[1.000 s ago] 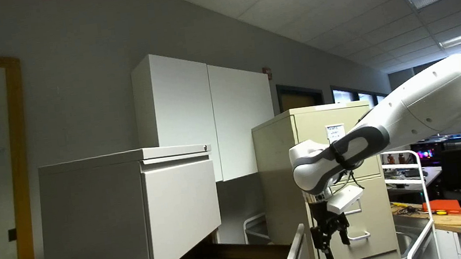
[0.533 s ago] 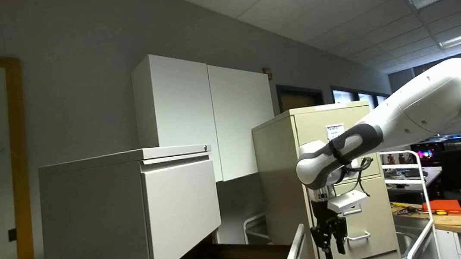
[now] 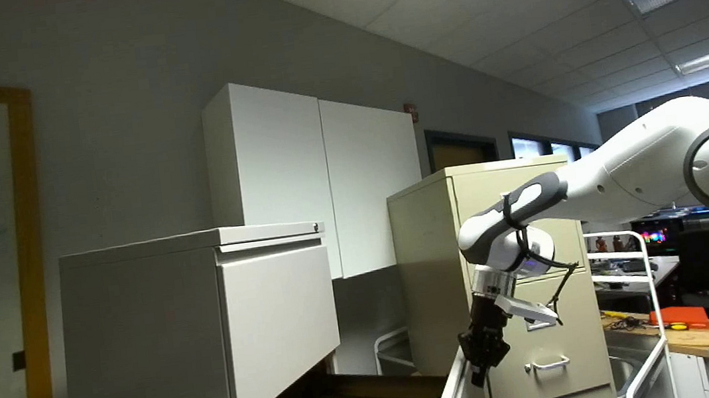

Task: Close the bottom drawer of the white file cabinet

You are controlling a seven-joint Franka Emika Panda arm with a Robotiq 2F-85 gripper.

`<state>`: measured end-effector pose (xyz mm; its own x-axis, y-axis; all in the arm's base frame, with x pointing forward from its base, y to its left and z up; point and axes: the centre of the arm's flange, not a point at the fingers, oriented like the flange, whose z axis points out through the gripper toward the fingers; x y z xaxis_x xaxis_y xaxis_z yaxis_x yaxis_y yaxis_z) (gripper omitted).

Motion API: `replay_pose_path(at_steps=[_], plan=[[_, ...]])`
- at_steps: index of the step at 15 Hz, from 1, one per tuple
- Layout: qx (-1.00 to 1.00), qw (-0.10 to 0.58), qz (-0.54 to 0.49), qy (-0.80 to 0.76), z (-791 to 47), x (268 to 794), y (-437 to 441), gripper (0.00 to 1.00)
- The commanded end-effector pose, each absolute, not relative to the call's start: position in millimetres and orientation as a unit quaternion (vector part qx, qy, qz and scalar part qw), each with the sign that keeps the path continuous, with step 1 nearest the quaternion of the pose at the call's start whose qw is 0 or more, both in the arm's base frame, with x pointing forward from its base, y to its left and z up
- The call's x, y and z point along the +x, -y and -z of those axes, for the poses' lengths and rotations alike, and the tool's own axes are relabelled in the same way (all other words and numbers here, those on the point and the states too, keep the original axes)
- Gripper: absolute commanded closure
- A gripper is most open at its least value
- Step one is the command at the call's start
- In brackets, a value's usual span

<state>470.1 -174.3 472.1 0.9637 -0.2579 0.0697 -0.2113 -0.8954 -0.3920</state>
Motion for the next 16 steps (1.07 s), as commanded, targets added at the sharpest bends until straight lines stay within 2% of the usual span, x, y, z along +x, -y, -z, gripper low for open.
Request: replay_pose_path(at_steps=[1,7,16], plan=[[-0.953,0.254,0.112,-0.119,-483.5,494.2,193.4,0.95],[-0.911,0.359,0.143,-0.144,-457.8,526.9,193.7,0.95],[-0.879,0.417,0.169,-0.156,-457.1,612.8,124.4,0.96]])
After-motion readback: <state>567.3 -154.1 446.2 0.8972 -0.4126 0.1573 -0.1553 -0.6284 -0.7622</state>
